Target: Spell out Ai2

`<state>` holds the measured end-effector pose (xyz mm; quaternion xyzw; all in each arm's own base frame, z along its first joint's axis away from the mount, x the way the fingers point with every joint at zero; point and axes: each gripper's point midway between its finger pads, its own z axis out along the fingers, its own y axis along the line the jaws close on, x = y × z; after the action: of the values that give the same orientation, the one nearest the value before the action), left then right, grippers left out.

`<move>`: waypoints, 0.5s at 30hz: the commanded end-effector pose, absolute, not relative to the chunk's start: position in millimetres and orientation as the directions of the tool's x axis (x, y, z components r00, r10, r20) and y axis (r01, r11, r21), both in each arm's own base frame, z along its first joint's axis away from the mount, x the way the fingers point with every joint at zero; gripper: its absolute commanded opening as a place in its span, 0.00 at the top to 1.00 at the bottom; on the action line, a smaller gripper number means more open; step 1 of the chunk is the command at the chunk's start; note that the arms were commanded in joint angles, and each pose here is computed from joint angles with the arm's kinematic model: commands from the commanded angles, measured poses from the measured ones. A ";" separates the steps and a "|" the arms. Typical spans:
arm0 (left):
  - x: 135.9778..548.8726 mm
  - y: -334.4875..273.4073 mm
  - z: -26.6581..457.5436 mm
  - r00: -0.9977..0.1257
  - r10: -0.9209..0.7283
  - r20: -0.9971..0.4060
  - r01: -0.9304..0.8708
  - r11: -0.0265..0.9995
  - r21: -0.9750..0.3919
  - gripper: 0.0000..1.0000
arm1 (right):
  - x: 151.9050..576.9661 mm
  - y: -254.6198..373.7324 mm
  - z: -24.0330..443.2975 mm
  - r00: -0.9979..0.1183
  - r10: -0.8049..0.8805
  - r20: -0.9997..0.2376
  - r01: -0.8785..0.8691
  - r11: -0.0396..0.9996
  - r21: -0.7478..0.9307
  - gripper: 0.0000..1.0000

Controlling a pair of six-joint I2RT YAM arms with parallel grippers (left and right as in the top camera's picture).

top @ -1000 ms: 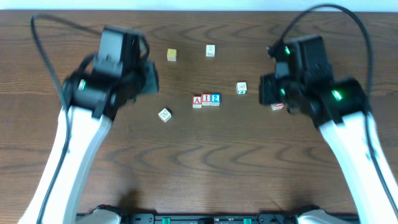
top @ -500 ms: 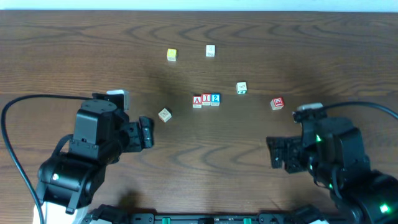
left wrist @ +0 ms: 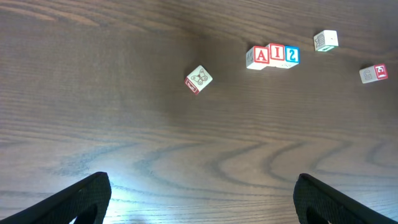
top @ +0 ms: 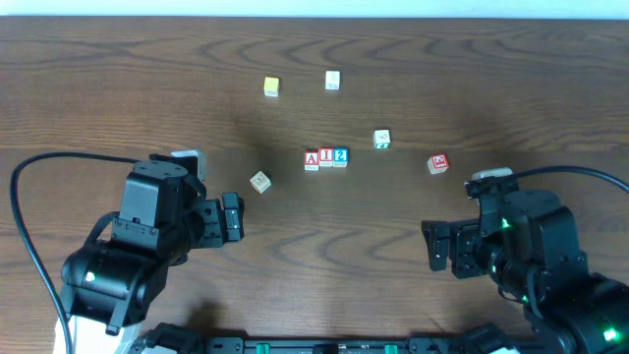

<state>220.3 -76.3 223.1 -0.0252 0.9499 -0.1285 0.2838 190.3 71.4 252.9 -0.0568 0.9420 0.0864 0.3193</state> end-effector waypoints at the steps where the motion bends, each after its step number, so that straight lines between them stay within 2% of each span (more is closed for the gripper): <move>1: 219.8 -75.9 222.6 -0.839 -0.114 -0.531 0.029 0.967 -0.253 0.05 | 189.6 70.9 250.9 -0.793 -0.044 -0.607 -0.151 0.980 0.126 0.01; 8: 213.6 -71.3 231.8 -0.815 -0.128 -0.565 0.029 0.965 -0.260 0.05 | 189.6 70.9 250.9 -0.793 -0.044 -0.607 -0.151 0.980 0.126 0.01; 15: 191.8 -17.4 272.0 -0.616 -0.262 -0.743 -0.122 0.963 -0.238 0.05 | 189.6 70.9 250.9 -0.793 -0.044 -0.607 -0.151 0.980 0.126 0.01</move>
<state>201.1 -41.5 262.0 -0.0735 0.9128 -0.1159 0.3847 190.3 71.3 252.9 -0.0559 0.9421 0.0867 0.3190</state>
